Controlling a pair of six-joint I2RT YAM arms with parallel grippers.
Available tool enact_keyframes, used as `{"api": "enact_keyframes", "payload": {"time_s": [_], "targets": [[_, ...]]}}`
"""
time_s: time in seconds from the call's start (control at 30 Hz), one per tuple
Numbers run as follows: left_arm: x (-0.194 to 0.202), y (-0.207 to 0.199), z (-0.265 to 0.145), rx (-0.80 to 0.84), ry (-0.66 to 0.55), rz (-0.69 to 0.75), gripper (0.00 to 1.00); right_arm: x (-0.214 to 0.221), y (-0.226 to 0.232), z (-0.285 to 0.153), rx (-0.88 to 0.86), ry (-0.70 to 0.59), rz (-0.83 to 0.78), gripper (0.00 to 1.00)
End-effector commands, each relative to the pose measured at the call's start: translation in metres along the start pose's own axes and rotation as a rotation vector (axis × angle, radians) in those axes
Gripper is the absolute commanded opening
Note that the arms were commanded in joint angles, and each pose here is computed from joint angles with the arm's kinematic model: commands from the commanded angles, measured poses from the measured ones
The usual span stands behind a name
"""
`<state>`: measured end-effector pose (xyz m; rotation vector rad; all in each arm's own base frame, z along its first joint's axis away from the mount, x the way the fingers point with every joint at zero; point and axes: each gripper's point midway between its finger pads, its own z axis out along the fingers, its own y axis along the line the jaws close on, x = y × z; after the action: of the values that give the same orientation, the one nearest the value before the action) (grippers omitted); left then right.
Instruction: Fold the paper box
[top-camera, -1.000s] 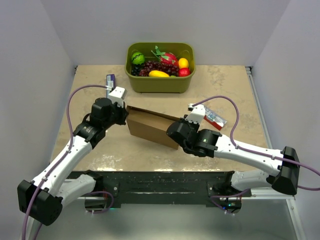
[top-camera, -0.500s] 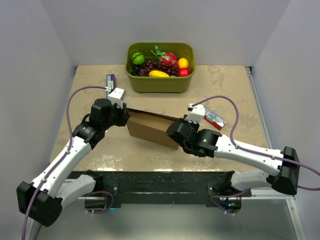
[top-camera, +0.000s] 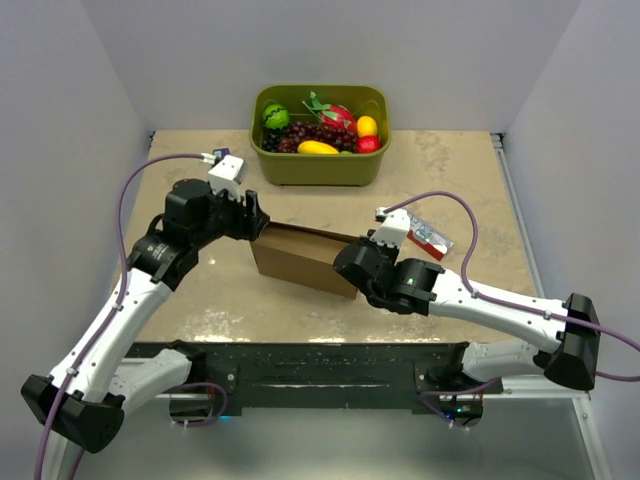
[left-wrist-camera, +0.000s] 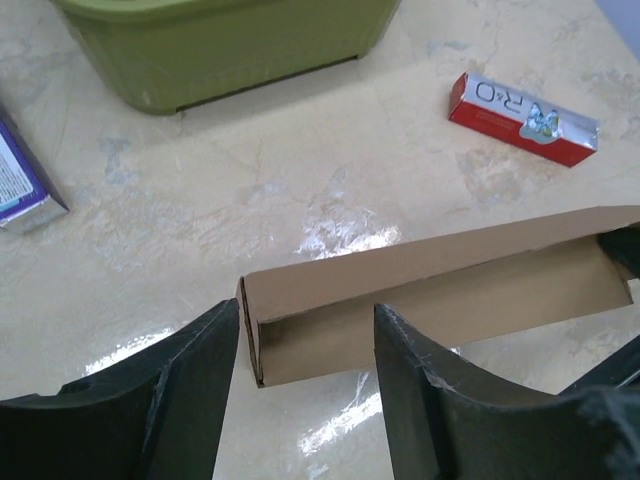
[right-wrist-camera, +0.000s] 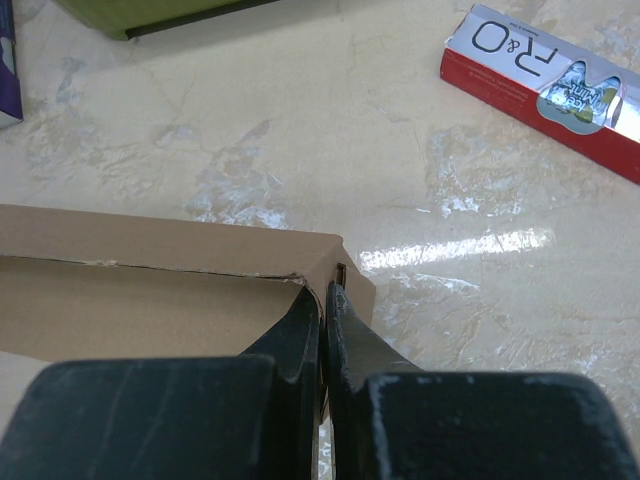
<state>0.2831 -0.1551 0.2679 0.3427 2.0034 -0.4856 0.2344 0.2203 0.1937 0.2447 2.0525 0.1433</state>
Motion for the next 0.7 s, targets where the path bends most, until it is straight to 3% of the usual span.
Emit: {"api": "enact_keyframes", "payload": {"time_s": [0.0,0.3,0.5,0.67], "targets": [[-0.022,-0.001,0.0,-0.004,-0.043,-0.019,0.62,0.064,-0.034,-0.003,0.059,0.216,-0.212,0.0],[-0.006,0.021,0.028,-0.092,-0.068,-0.095,0.59,0.065,-0.033,-0.002,0.054,0.217,-0.206,0.0],[0.032,0.031,0.029,-0.129,-0.023,-0.131,0.57,0.064,-0.034,-0.002,0.057,0.214,-0.21,0.0],[0.061,0.031,0.034,-0.118,0.017,-0.156,0.49,0.064,-0.035,-0.003,0.06,0.216,-0.214,0.0]]}}
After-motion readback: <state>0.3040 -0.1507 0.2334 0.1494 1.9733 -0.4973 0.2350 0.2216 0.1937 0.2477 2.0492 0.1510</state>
